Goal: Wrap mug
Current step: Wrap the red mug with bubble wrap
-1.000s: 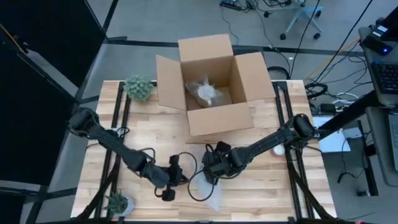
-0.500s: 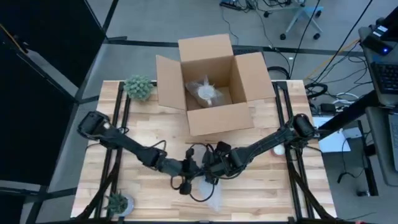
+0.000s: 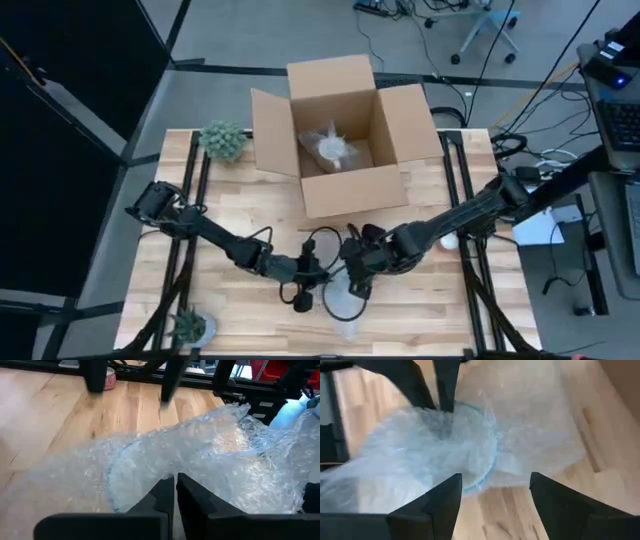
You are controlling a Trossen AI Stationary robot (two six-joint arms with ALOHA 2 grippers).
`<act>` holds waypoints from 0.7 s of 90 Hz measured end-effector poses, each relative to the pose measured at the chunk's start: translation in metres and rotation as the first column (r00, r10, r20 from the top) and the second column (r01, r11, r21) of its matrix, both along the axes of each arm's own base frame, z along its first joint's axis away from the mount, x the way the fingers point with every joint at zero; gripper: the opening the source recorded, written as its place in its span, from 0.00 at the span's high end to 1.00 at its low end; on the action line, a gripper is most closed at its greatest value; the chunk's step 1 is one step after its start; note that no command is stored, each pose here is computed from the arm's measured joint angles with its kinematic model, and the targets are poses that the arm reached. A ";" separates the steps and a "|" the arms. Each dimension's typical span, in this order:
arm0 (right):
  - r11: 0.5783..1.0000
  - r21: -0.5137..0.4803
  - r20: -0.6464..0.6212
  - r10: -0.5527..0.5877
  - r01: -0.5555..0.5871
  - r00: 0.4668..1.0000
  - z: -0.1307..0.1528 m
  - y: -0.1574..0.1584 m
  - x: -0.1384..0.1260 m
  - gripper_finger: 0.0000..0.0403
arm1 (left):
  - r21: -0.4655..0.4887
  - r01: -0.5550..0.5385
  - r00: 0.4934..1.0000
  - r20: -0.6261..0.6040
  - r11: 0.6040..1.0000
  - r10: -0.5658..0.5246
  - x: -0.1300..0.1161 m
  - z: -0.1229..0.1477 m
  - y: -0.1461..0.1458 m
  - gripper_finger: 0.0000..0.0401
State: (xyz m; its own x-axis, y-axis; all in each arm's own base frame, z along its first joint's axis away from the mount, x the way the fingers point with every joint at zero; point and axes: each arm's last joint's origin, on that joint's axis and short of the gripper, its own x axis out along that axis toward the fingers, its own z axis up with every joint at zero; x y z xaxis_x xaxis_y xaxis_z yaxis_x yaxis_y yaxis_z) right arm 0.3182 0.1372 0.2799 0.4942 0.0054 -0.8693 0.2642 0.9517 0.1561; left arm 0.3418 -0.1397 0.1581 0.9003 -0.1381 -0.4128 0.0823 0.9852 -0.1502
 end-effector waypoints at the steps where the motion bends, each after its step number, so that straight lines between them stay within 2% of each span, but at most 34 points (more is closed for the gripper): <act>1: 1.000 0.000 0.007 0.003 -0.003 1.000 0.002 0.000 -0.001 0.46 | -0.001 0.000 1.000 0.001 1.000 0.000 0.000 0.000 0.000 0.97; 12: 0.999 -0.035 0.168 0.023 -0.018 0.986 0.012 0.011 0.005 0.46 | -0.004 0.004 1.000 0.003 1.000 -0.004 0.000 0.000 0.000 0.97; 23: 0.995 -0.087 0.245 0.068 -0.048 0.967 -0.003 0.023 0.024 0.46 | -0.005 0.005 1.000 0.003 1.000 -0.005 0.000 0.000 0.000 0.97; 31: 0.991 -0.121 0.186 0.077 -0.054 0.979 -0.030 0.028 0.036 0.46 | -0.007 0.004 1.000 0.002 1.000 -0.004 0.000 0.000 0.000 0.97; 41: 0.985 -0.165 0.053 0.053 -0.044 0.997 -0.064 0.029 0.042 0.46 | -0.009 0.008 1.000 0.006 1.000 -0.008 -0.001 0.003 0.000 0.97; 50: 0.985 -0.168 -0.012 0.025 -0.027 1.000 -0.081 0.028 0.046 0.46 | -0.011 0.011 1.000 0.011 1.000 -0.011 -0.001 0.004 0.000 0.97; 63: 0.986 -0.160 -0.020 0.051 -0.053 0.999 -0.089 0.029 0.050 0.46 | 0.004 0.024 1.000 0.011 1.000 -0.024 -0.003 0.006 0.000 0.97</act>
State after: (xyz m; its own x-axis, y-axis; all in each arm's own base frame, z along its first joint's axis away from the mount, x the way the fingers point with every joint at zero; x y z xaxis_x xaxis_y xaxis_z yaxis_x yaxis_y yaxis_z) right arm 0.3681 0.1662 0.1909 0.4830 -0.1095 -0.8688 0.2148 0.9766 -0.0037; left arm 0.3392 -0.1401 0.1644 0.9014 -0.1584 -0.4029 0.1077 0.9834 -0.1457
